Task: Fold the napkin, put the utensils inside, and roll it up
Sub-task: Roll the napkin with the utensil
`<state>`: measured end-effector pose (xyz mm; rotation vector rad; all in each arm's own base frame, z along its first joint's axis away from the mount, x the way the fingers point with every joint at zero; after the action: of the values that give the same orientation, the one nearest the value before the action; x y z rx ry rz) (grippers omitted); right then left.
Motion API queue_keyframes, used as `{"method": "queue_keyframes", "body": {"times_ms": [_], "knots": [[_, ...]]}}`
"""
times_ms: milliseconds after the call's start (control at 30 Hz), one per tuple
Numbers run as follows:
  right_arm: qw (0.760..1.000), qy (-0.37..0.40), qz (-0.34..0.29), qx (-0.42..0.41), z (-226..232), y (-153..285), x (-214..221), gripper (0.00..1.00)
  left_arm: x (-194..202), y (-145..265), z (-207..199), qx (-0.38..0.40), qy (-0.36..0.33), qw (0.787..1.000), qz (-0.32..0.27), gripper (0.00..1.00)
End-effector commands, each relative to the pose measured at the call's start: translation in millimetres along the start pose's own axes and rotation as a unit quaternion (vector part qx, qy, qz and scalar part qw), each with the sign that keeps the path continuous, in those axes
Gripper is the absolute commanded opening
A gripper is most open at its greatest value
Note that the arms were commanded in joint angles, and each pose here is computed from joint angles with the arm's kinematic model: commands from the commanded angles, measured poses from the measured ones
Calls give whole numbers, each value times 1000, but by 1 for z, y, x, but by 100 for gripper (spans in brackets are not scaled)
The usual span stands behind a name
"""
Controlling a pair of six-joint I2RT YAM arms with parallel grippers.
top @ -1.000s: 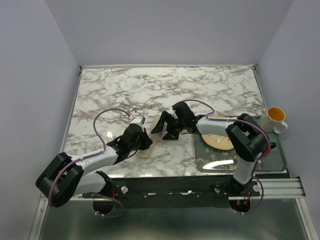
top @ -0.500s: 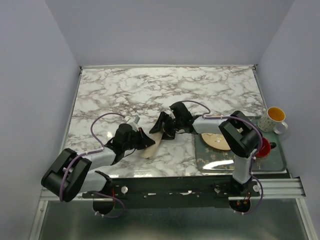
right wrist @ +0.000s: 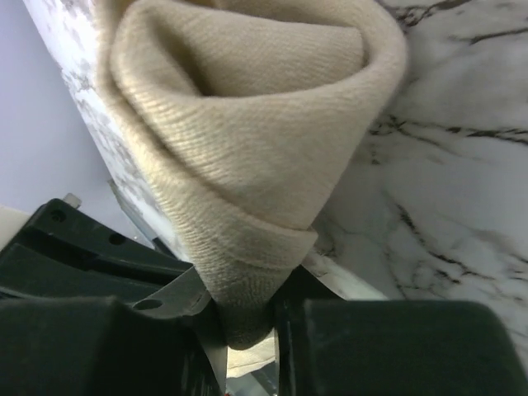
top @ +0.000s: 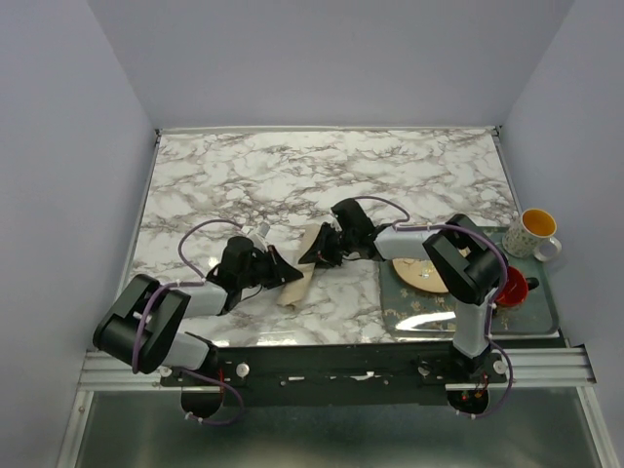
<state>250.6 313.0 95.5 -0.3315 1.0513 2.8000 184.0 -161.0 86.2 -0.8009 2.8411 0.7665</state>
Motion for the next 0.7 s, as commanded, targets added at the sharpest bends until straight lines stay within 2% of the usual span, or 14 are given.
{"method": "queue_keyframes", "body": {"times_ms": [0,67,100,133,233,267,300,333,367,433,467,567,600,667], "knots": [[1000,7,-9,-15,6,-3,-7,15,-5,1,3,-47,-22,999,6,18],[1000,7,-7,-5,4,-3,-6,11,-10,6,-1,-72,-48,996,-6,25],[1000,9,-8,-1,5,-3,-7,11,-12,7,-2,-85,-55,995,-13,32],[1000,6,-4,8,4,-1,-6,10,-17,10,-6,-95,-68,993,-34,34],[1000,1,0,24,4,1,-5,8,-19,15,-12,-126,-102,986,-47,42],[1000,0,1,27,3,1,-5,8,-22,16,-16,-145,-109,982,-56,53],[1000,-2,2,31,4,1,-6,8,-22,16,-17,-158,-119,978,-62,78],[999,-3,2,33,5,2,-6,7,-14,13,-23,-163,-147,974,-53,82],[999,-8,7,45,3,3,-5,7,-17,14,-28,-197,-165,963,-81,83],[997,-21,18,68,2,5,-4,7,-2,10,-43,-203,-217,951,-79,84],[997,-21,17,69,6,6,-7,7,-6,11,-49,-227,-236,938,-111,84],[994,-42,28,100,5,8,-7,8,11,7,-65,-248,-306,912,-116,83],[993,-47,28,103,8,8,-10,9,11,6,-66,-266,-322,899,-133,82],[990,-58,36,124,6,9,-9,10,18,-2,-68,-282,-359,881,-125,82]]}}
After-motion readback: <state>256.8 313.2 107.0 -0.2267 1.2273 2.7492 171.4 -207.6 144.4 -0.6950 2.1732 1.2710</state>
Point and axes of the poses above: each gripper's point midway between its finger pads, its own y axis back along the fingers, its own z axis along the line the jaws close on, x = y × z, the point moved 9 cm from there along y, back along the fingers, and after that the axes turned 13 degrees about y, right-handed, at the moved point
